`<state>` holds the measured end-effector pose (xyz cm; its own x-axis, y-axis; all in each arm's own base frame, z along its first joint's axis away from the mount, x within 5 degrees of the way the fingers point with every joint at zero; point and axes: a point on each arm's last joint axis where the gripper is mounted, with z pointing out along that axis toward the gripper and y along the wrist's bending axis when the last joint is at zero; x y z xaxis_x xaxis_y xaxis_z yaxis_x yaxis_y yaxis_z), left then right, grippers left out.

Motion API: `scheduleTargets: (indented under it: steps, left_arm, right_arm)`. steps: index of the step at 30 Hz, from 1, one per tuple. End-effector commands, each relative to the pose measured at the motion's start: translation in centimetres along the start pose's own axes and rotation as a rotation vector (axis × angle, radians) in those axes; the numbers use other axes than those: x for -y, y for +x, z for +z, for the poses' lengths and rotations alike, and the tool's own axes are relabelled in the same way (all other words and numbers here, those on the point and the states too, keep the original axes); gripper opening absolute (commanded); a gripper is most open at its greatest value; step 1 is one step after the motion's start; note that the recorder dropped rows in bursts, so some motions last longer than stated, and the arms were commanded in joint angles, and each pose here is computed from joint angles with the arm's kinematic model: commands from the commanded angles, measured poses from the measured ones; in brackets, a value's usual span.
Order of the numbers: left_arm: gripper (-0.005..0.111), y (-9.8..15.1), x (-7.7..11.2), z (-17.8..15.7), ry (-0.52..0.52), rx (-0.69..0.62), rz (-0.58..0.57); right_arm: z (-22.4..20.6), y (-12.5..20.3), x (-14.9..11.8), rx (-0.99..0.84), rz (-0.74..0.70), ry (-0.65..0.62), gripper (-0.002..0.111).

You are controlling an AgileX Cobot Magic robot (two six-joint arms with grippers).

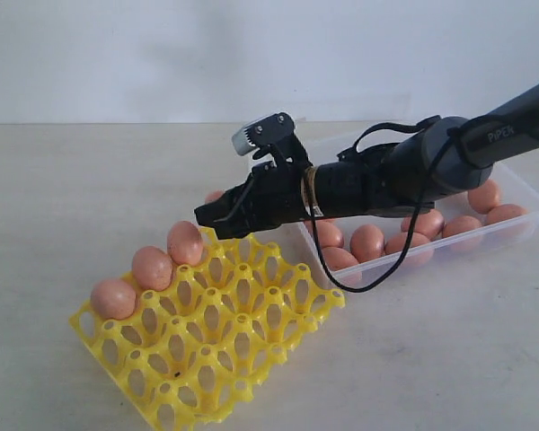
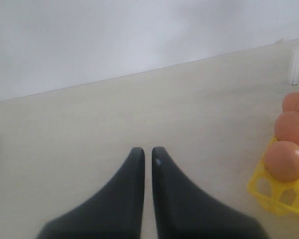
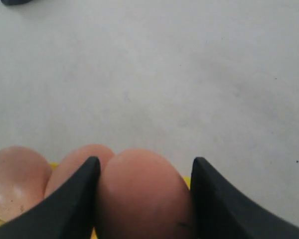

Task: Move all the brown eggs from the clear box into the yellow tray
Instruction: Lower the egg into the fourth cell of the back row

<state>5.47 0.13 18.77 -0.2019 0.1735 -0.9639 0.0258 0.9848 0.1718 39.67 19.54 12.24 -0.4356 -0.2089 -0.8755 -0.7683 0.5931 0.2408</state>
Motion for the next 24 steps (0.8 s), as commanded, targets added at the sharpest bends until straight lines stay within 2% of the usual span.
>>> scheduleTargets:
  steps: [1, 7, 15, 17, 20, 22, 24]
  left_arm:
    - [0.004, 0.1, 0.1, 0.0, 0.008, 0.002, -0.003]
    - [0.004, 0.1, 0.1, 0.0, 0.008, 0.002, -0.003]
    - [0.004, 0.1, 0.1, 0.0, 0.008, 0.002, -0.003]
    - [0.004, 0.1, 0.1, 0.0, 0.008, 0.002, -0.003]
    - [0.004, 0.1, 0.1, 0.0, 0.008, 0.002, -0.003]
    - [0.004, 0.1, 0.1, 0.0, 0.008, 0.002, -0.003]
    - [0.004, 0.1, 0.1, 0.0, 0.008, 0.002, -0.003]
  right_arm:
    - [0.0, -0.1, -0.1, 0.001, 0.002, -0.011, 0.000]
    - [0.6, 0.9, 0.3, -0.002, 0.041, -0.004, 0.000]
    - [0.6, 0.6, 0.6, 0.037, 0.073, 0.024, 0.000]
    - [0.6, 0.6, 0.6, 0.038, 0.070, 0.024, 0.010]
    - [0.6, 0.6, 0.6, 0.038, 0.070, 0.024, 0.039]
    - [0.6, 0.6, 0.6, 0.038, 0.070, 0.024, 0.047]
    - [0.6, 0.6, 0.6, 0.038, 0.072, 0.024, 0.049]
